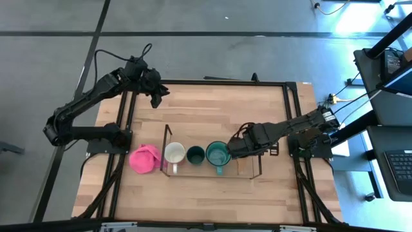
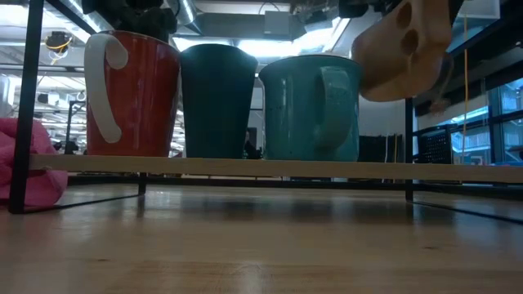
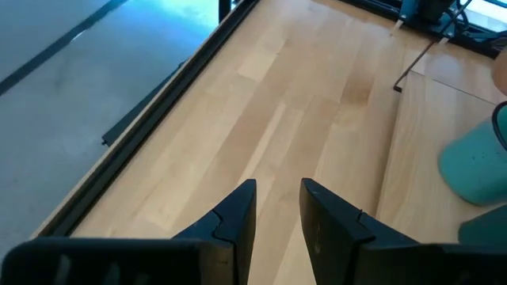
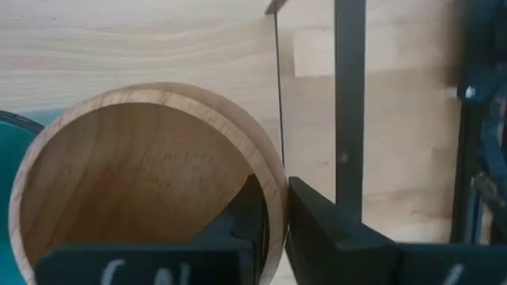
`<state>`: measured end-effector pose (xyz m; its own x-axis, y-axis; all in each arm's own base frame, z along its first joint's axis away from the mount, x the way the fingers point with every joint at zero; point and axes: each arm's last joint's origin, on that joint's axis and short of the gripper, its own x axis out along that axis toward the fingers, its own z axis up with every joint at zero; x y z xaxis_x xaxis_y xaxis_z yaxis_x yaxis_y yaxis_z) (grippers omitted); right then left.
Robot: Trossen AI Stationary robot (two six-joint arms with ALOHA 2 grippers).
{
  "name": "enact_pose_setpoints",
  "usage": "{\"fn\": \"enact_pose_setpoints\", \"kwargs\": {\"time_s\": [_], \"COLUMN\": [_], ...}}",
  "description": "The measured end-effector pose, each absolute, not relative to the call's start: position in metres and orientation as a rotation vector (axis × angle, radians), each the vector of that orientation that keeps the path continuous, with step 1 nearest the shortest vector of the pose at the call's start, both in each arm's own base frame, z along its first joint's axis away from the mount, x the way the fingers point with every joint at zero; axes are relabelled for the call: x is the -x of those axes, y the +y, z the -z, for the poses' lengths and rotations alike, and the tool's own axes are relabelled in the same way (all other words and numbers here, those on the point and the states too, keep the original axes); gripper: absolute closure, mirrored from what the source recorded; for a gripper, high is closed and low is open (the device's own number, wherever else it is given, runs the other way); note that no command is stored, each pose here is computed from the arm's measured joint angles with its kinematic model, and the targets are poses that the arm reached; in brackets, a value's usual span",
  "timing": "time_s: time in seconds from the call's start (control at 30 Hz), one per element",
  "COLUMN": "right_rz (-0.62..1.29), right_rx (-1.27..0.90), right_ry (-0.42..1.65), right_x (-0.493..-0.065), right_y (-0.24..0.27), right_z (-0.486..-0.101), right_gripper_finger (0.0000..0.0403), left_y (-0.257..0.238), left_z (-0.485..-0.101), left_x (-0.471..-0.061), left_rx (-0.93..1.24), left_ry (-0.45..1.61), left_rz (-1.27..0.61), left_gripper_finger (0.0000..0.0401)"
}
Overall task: Stack small to large cups/mugs on shelf
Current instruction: Put the wooden mug on the shelf
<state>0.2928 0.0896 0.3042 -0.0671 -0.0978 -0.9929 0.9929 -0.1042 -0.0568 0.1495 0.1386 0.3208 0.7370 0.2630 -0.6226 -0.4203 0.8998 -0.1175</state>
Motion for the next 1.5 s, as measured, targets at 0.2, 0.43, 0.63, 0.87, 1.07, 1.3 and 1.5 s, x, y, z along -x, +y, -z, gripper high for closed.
{"fn": "enact_pose_setpoints", "kwargs": {"time_s": [0.2, 0.43, 0.63, 0.87, 1.07, 1.3, 1.5], "right_rz": [1.39, 1.423, 1.422, 1.478, 1.482, 1.474, 1.469], "right_rx": [-1.211, -1.217, -1.236, -1.19, -1.202, -1.178, -1.169], "right_ry": [1.164, 1.163, 1.16, 1.171, 1.169, 1.14, 1.146], "right_x": [-0.287, -0.281, -0.282, -0.278, -0.281, -0.282, -0.282], "right_y": [0.106, 0.12, 0.121, 0.116, 0.11, 0.108, 0.108], "right_z": [-0.302, -0.291, -0.279, -0.263, -0.25, -0.25, -0.25], "right_gripper_finger": [0.0356, 0.0356, 0.0355, 0.0354, 0.0353, 0.035, 0.0337], "left_y": [0.139, 0.14, 0.14, 0.14, 0.14, 0.14, 0.14], "left_z": [-0.321, -0.322, -0.323, -0.323, -0.323, -0.323, -0.323], "left_x": [-0.15, -0.151, -0.151, -0.151, -0.151, -0.151, -0.151], "left_rx": [0.259, 0.249, 0.235, 0.234, 0.228, 0.218, 0.216], "left_ry": [0.64, 0.625, 0.612, 0.613, 0.614, 0.616, 0.617], "left_rz": [-0.379, -0.381, -0.382, -0.382, -0.38, -0.377, -0.377], "left_gripper_finger": [0.0308, 0.0308, 0.0308, 0.0308, 0.0308, 0.0308, 0.0308]}}
